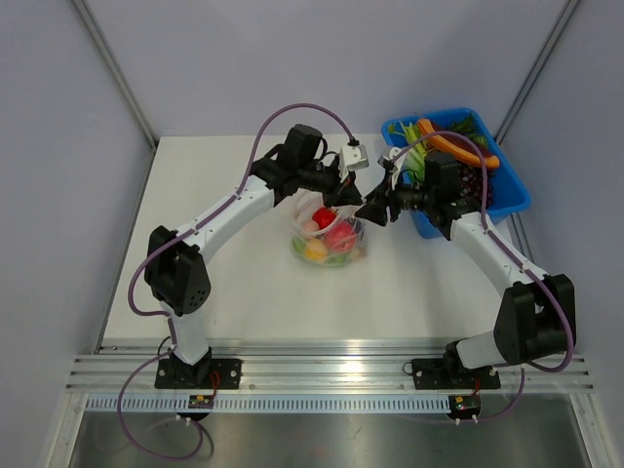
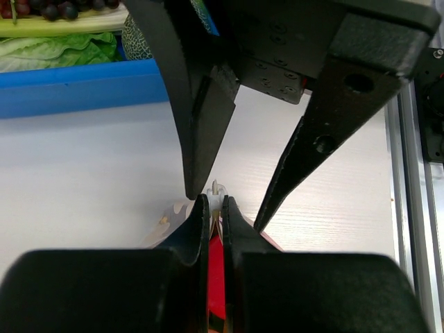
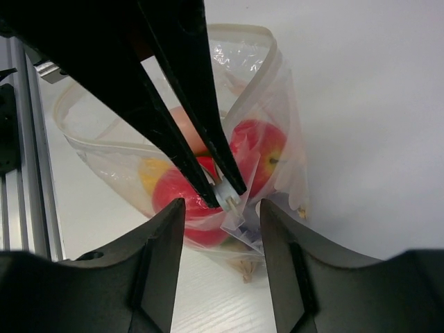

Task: Place the food in the zip-top bag and seal the zipper
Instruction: Zip the zipper food storage bag at the center of the board.

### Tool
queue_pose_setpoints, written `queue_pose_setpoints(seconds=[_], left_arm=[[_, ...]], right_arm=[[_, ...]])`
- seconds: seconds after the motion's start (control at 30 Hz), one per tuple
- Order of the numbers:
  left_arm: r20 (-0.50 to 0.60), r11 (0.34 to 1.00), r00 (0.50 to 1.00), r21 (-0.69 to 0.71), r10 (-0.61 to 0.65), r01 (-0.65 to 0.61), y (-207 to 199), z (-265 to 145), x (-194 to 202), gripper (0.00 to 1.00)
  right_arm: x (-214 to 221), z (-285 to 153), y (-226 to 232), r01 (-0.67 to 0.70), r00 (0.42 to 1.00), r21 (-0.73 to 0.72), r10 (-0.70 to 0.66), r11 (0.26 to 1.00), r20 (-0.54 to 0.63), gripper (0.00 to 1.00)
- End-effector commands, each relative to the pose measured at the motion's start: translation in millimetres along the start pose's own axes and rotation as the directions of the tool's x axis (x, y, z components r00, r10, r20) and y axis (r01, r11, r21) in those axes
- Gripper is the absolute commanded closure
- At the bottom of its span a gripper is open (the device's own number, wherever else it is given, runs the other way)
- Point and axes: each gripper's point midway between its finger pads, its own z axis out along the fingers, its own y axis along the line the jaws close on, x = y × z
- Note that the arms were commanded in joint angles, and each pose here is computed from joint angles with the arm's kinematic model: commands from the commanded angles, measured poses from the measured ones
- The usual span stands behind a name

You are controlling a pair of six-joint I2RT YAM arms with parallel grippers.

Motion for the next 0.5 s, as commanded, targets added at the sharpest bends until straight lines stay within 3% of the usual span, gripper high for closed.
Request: queue_pose_setpoints(seconds=[0.0,0.13,0.17,0.23,0.27,0.3,0.47], left_arm=[[0.063,0.997,0.996,-0.032,0.066,-0.064,-4.6,-14.6,-30.2,1.00],[0.071,0.997,0.995,-0.031,0.073,-0.071,-8.8,-18.8,-33.4,1.00],[0.070,0.997,0.995,-0.028,0.075,-0.074,-9.6,-18.9,-32.6,1.00],[0.072,0.996,0.994,-0.031,0.082,-0.080,-10.2,-20.5,-34.2,1.00],[0.069,0.996,0.994,-0.035,0.085,-0.083,-9.8,-21.1,-34.0,1.00],[0.064,0.996,0.995,-0.032,0.081,-0.079,-10.4,-21.2,-32.5,1.00],[0.019,0.996,0.996,-0.031,0.084,-0.083,-9.7,-21.3,-21.4,1.00]], right_arm=[[-15.3,4.8,0.2,0.027,0.999,-0.030,-0.027,0.999,0.025,0.45],[-18.9,10.1,-5.5,0.020,0.999,-0.031,-0.019,0.999,0.041,0.49],[-19.7,10.8,-6.0,0.020,0.999,-0.031,-0.018,0.999,0.048,0.61],[-30.7,12.5,-5.6,0.036,0.995,-0.041,-0.032,0.998,0.093,0.76],[-31.8,13.2,-5.6,0.032,0.994,-0.044,-0.028,0.999,0.102,0.91],[-33.4,13.1,-4.2,0.021,0.994,-0.048,-0.016,0.999,0.109,1.00],[-39.9,8.0,-5.0,0.042,0.987,0.007,-0.043,0.999,0.155,1.00]])
